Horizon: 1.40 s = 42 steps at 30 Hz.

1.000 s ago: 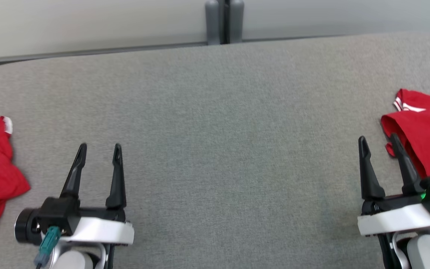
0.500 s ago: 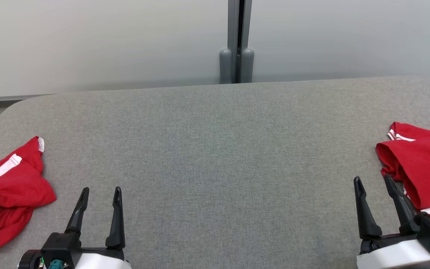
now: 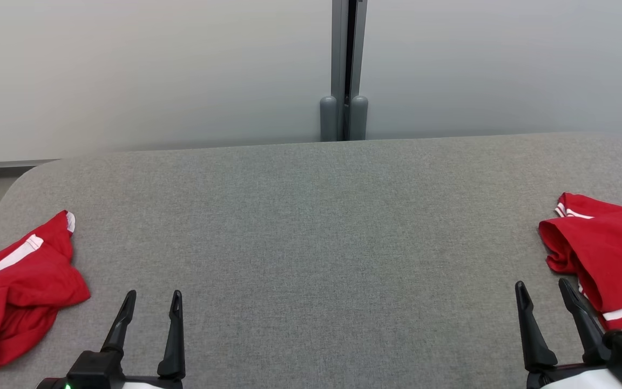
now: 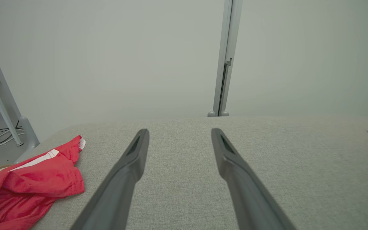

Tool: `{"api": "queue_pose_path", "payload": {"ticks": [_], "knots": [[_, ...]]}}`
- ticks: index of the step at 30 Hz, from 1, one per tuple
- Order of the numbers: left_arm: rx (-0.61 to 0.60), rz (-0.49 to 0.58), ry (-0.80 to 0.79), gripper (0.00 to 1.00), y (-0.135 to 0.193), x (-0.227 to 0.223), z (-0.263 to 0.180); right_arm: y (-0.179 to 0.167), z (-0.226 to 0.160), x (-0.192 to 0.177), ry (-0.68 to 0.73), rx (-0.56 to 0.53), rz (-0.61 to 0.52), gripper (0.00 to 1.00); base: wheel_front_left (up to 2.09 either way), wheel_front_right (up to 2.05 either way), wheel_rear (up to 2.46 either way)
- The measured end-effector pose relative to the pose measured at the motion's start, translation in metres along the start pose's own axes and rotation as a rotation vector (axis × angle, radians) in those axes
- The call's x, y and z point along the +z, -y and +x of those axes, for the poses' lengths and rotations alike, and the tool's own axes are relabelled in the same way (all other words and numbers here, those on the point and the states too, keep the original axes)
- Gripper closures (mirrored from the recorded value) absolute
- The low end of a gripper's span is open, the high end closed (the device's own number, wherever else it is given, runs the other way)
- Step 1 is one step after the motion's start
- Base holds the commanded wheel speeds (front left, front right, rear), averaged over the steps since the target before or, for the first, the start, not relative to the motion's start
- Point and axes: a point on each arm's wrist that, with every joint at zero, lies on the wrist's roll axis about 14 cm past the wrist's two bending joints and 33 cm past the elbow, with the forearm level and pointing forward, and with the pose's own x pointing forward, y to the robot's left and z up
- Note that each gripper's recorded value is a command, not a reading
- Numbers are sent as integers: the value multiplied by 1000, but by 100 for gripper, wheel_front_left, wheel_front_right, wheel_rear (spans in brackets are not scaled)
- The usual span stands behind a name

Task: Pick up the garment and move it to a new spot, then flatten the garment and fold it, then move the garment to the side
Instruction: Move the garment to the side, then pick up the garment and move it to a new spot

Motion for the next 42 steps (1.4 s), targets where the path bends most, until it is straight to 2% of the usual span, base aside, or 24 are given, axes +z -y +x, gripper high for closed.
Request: {"api": "queue_pose_path", "payload": {"ticks": [25,33,42], "knots": [[24,-3,1,0,-6,2,-5,-2,2,4,6,7,-4,0,0,0,0],[107,-14,55,0,-30,16,-13,-26,21,6,5,94,-13,0,0,0,0],[264,-15,87,0,-73,22,-44,-81,42,5,-8,267,-19,0,0,0,0]]}}
